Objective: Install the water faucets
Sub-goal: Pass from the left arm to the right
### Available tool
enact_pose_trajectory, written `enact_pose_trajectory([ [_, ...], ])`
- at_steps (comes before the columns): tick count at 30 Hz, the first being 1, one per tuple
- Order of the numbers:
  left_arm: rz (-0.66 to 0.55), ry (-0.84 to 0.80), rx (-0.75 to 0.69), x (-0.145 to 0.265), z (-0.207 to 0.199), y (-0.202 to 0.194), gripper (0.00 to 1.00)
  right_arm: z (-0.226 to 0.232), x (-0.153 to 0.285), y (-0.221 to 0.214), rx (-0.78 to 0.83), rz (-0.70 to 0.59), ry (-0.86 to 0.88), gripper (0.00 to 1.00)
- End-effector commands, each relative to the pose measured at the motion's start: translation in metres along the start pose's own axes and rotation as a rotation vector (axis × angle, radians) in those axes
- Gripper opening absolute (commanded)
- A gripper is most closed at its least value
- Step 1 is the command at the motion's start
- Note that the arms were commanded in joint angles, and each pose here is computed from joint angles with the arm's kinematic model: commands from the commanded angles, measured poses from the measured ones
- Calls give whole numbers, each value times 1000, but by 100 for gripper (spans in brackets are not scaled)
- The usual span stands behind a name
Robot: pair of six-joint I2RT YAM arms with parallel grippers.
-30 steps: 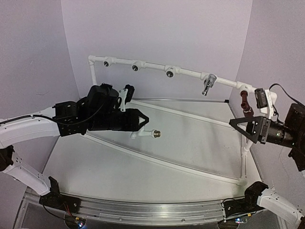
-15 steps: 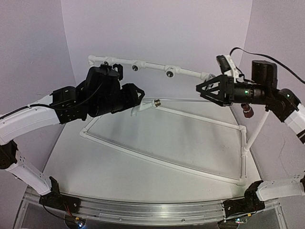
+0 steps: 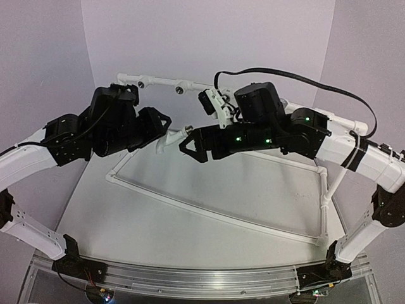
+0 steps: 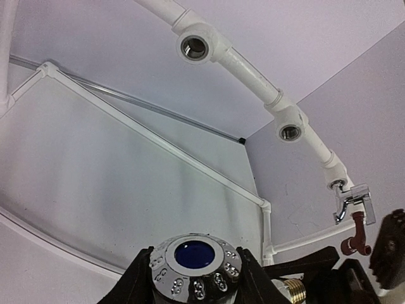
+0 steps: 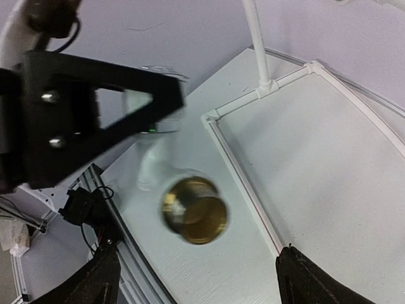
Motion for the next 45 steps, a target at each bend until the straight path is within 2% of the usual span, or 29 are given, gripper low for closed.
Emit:
enact_pose_trajectory([
  [1,-36,-46,62,18,-3,15,0,-6,-9,31,-26,-134,-69,73],
  [2,-29,-50,60,18,-4,15,0,-4,-13,33,-30,-142,-51,68],
  [4,-24,-55,60,19,-5,15,0,3,-20,35,-37,-162,9,65],
  [11,-19,-60,52,19,-6,15,0,15,-23,40,-67,-242,132,64],
  [18,-2,-75,46,21,-9,14,0,17,-33,40,-85,-255,160,47],
  [20,1,-80,39,21,-10,14,0,17,-32,42,-88,-271,161,36],
  [21,2,-81,36,22,-10,14,0,17,-32,43,-92,-276,162,34],
  [24,10,-82,30,22,-8,13,0,17,-33,45,-101,-286,175,38],
  [25,12,-84,30,22,-8,13,0,17,-34,45,-103,-285,183,35],
  [30,30,-113,12,26,-12,13,0,10,-34,42,-133,-293,183,0],
  [31,37,-125,-6,27,-13,13,5,8,-32,42,-150,-295,193,0],
  [32,42,-135,-24,29,-14,13,22,5,-31,42,-166,-296,204,0],
  [35,36,-192,-43,43,-10,17,85,-2,-23,41,-221,-306,245,0],
  [36,36,-232,-53,48,-6,15,96,-2,-19,41,-234,-312,267,0],
  [38,22,-375,-46,66,-6,18,99,0,-8,44,-257,-329,314,0],
  [41,39,-608,-61,95,-6,15,100,5,12,50,-283,-363,368,0],
  [45,119,-723,-116,105,-10,3,100,13,33,60,-318,-401,451,0],
])
Point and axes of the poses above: each gripper's point midway between its finger pads, its own x axis back along the fingers, its own z axis along the line the jaws close on, y = z × x, the point moved 6 cm from there along x, back along the fingers, and after that the axes turned 10 degrees about x, right-handed, at the moved point
